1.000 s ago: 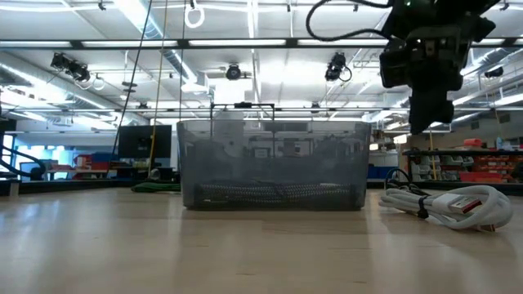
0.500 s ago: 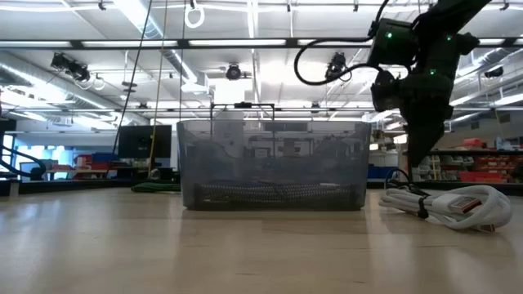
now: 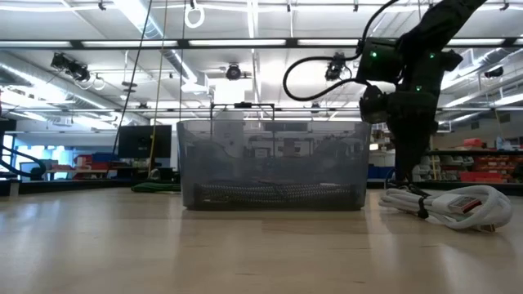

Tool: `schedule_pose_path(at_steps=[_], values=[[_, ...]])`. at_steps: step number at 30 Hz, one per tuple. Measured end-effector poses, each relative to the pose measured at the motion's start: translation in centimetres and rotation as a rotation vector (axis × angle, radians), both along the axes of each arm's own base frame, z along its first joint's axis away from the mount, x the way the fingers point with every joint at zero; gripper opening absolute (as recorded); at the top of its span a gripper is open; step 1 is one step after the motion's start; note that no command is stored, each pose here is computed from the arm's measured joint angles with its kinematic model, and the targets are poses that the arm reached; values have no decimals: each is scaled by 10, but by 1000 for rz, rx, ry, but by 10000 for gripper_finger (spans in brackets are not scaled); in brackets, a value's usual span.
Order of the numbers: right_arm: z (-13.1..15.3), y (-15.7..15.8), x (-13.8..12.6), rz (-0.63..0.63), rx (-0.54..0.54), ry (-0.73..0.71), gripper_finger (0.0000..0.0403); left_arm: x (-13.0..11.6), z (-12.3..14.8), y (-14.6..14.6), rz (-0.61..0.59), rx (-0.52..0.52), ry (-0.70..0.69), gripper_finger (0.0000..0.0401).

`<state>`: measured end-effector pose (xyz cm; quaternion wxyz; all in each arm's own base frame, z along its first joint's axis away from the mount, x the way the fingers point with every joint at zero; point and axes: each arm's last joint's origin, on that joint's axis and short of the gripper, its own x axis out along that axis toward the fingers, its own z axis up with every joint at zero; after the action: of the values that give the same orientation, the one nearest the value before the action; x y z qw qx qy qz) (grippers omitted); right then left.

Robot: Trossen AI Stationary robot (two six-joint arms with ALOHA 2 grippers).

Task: Pick and place USB-C Cables
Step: Put the bottom black charger cable into the black bin

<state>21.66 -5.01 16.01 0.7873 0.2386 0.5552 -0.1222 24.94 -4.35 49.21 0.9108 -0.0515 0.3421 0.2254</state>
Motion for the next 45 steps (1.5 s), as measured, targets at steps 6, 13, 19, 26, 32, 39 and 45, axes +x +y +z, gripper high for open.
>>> schedule_pose_path(at_steps=[6,13,19,26,32,39,45], values=[[0,1,0,10,25,-3,103,0,0,0,0,0,0,185],[1,1,0,1,16,-1,11,0,0,0,0,0,1,185],[34,4,-6,-26,12,-23,8,0,0,0,0,1,4,185],[133,10,-27,-102,-116,-128,8,-1,-1,0,-1,2,11,185],[208,19,-36,-279,-237,-454,7,-1,-1,0,-1,2,11,185],[226,38,-20,-349,-276,-650,7,0,-1,0,-1,3,11,185],[208,61,20,-359,-231,-644,7,0,-1,0,-1,3,11,185]])
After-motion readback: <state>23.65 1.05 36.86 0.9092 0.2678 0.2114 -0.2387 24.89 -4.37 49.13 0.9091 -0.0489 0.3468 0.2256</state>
